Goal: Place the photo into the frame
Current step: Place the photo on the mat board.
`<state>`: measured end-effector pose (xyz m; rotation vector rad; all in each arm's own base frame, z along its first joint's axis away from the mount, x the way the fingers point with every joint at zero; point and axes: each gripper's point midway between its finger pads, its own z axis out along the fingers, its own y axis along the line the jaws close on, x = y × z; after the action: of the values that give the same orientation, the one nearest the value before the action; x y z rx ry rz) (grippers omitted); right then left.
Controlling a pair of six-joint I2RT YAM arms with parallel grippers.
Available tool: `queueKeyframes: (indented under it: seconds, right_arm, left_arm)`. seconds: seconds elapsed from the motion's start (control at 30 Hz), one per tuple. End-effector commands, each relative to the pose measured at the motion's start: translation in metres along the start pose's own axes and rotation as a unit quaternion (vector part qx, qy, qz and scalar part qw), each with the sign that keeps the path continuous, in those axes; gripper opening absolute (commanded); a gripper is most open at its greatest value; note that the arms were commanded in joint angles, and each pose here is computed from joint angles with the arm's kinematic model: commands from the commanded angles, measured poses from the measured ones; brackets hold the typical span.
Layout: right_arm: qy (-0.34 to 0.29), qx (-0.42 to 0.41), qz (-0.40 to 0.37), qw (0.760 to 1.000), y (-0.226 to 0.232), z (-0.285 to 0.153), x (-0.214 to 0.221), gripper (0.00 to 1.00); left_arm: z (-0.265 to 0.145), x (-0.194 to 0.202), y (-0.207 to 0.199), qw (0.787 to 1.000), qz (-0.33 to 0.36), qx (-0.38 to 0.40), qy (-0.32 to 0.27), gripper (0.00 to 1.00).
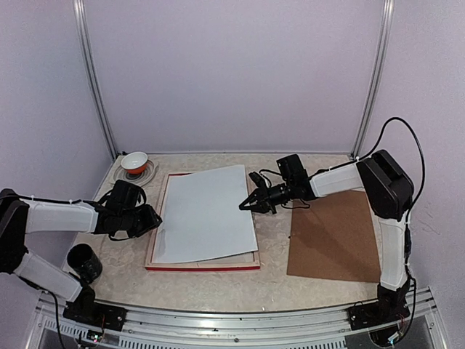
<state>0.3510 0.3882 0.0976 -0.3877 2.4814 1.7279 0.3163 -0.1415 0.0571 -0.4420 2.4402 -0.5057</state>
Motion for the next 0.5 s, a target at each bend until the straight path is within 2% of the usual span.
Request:
queueKeyframes:
  seconds: [0.0,0.23,0.47]
  right_arm:
    - [0.007,0.023,0.009,1.000,-0.0163,0.0087,0.0044,0.03]
    - [0.009,0.035,0.011,0.999,-0.0209,0.0143,0.0043,0.07]
    - [0.004,0.036,0.015,0.999,-0.0204,0.0167,-0.0002,0.08]
  left_arm:
    - [0.0026,0.0019,0.0048,1.000,-0.003,-0.009,0.006,0.43]
    - [0.0042,0.0039,0.0062,1.000,-0.003,-0.010,0.009,0.43]
    - [0.0051,0.0051,0.0061,1.000,-0.005,-0.008,0.011,0.43]
